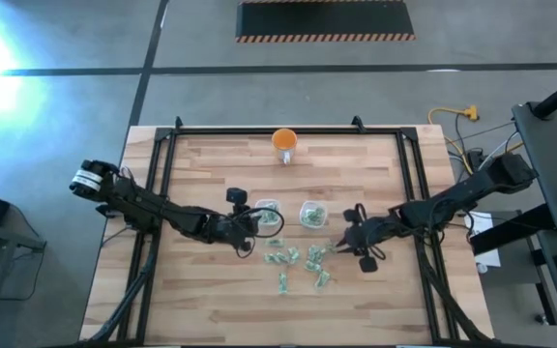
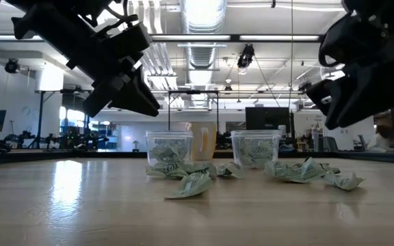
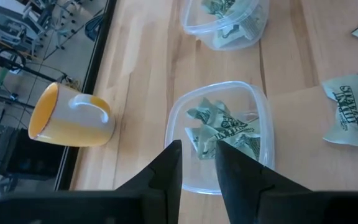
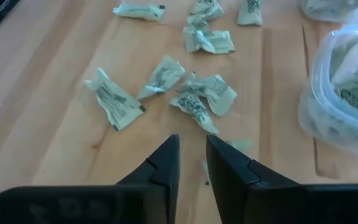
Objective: Pick and place Stevia / Truvia into bins
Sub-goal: Put the green stevia packet into the right transparent container
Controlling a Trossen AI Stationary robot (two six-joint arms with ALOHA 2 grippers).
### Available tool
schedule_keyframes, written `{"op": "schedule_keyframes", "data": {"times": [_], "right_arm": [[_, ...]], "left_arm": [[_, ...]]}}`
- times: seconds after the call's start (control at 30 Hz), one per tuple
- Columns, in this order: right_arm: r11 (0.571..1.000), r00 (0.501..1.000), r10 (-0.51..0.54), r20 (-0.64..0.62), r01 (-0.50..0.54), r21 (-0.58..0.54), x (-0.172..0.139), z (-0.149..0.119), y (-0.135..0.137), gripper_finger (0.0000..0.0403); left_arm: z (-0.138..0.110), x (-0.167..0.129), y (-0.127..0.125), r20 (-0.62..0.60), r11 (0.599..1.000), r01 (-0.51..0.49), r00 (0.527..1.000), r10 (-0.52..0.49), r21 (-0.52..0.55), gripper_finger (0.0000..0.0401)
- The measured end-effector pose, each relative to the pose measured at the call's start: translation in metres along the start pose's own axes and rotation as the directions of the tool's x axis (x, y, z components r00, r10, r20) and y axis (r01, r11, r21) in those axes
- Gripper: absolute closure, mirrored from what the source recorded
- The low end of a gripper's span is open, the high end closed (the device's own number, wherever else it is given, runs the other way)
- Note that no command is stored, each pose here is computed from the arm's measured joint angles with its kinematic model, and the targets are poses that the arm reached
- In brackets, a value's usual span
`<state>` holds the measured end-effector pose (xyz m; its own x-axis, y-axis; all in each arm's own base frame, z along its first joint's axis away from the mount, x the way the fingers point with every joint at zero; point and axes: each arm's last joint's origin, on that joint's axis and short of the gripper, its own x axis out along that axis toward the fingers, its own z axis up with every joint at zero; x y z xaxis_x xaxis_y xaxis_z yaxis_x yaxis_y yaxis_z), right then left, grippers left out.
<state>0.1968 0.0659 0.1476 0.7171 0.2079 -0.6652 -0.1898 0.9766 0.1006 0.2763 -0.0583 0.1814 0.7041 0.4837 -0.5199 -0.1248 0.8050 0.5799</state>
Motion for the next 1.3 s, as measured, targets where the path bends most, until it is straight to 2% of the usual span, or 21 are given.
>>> {"op": "schedule_keyframes", "data": {"times": [0.2,0.47,0.7,1.0,1.3], "right_arm": [[0.997,0.998,-0.063,0.027,0.062,0.045,0.002,-0.013,-0.004,0.0281],[0.997,0.994,-0.056,0.098,0.051,0.054,0.002,-0.02,-0.005,0.0241],[0.997,0.995,-0.062,0.078,0.059,0.044,0.013,-0.025,-0.006,0.0234],[0.996,0.997,-0.078,-0.009,0.078,-0.037,0.038,-0.017,-0.004,0.0234],[0.993,0.989,-0.115,-0.09,0.114,-0.017,0.048,-0.018,-0.013,0.0238]], "left_arm": [[0.0,0.0,0.0,0.0,1.0,0.001,1.0,0.0,-0.001,0.0321],[-0.001,-0.001,-0.001,-0.004,1.0,0.005,1.0,-0.005,-0.016,0.0321],[-0.001,-0.001,-0.002,-0.012,1.0,0.008,1.0,-0.008,-0.009,0.0321],[-0.002,-0.002,-0.003,-0.015,1.0,0.012,1.0,-0.012,-0.002,0.0321],[-0.002,-0.004,-0.004,-0.016,1.0,0.017,1.0,-0.017,-0.008,0.0321]]}}
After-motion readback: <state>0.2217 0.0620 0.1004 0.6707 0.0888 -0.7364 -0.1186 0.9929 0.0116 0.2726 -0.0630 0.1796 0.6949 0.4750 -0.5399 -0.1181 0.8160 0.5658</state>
